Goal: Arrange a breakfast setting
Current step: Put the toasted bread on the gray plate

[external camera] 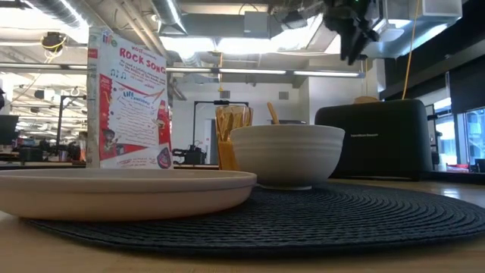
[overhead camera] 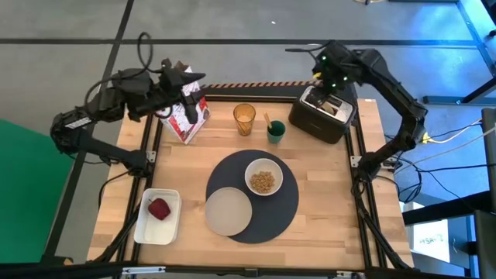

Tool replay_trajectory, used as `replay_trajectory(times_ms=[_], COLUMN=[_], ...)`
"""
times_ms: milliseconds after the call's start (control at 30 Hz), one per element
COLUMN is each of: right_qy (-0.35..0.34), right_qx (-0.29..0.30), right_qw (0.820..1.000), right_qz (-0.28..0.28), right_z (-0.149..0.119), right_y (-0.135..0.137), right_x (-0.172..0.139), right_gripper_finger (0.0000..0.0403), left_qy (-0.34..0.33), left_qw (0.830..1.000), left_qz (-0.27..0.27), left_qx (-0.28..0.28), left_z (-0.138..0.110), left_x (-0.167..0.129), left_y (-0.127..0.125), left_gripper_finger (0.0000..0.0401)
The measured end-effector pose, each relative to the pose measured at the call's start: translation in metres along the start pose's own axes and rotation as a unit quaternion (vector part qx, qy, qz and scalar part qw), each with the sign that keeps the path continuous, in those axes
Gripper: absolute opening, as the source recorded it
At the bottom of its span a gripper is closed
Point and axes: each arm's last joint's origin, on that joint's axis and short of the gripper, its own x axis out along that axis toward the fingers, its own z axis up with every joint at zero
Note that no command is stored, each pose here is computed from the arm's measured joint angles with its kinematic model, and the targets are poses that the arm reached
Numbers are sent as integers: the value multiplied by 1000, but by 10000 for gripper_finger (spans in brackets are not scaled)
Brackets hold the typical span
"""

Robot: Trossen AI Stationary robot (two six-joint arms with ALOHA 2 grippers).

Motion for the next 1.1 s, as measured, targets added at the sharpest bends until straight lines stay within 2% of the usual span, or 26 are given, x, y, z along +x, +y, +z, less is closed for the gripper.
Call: replay_trajectory(times_ms=[167, 267, 500, 767, 900, 1100], right_qy=[25, 46, 111, 115, 113, 101], right_qx=[27, 20, 1, -12, -8, -8], right_qw=[999, 998, 994, 993, 993, 994], right_qz=[16, 28, 4, -19, -30, -30], right_z=[-5, -9, -20, -26, -27, -29], right_y=[-28, -36, -40, -42, -42, -42], right_x=[2, 12, 60, 96, 99, 93], right_gripper_finger=[182, 182, 182, 179, 139, 18], left_qy=[29, 42, 71, 86, 90, 91], left_qw=[999, 998, 994, 990, 988, 986], left_qz=[-13, -13, -10, -12, -11, -5], left_qx=[-29, -46, -83, -109, -122, -141], left_z=[-8, -12, -21, -24, -25, -25], left_x=[18, 28, 47, 49, 49, 49], left_y=[-10, -16, -26, -27, -27, -27], left_gripper_finger=[195, 195, 195, 195, 195, 195])
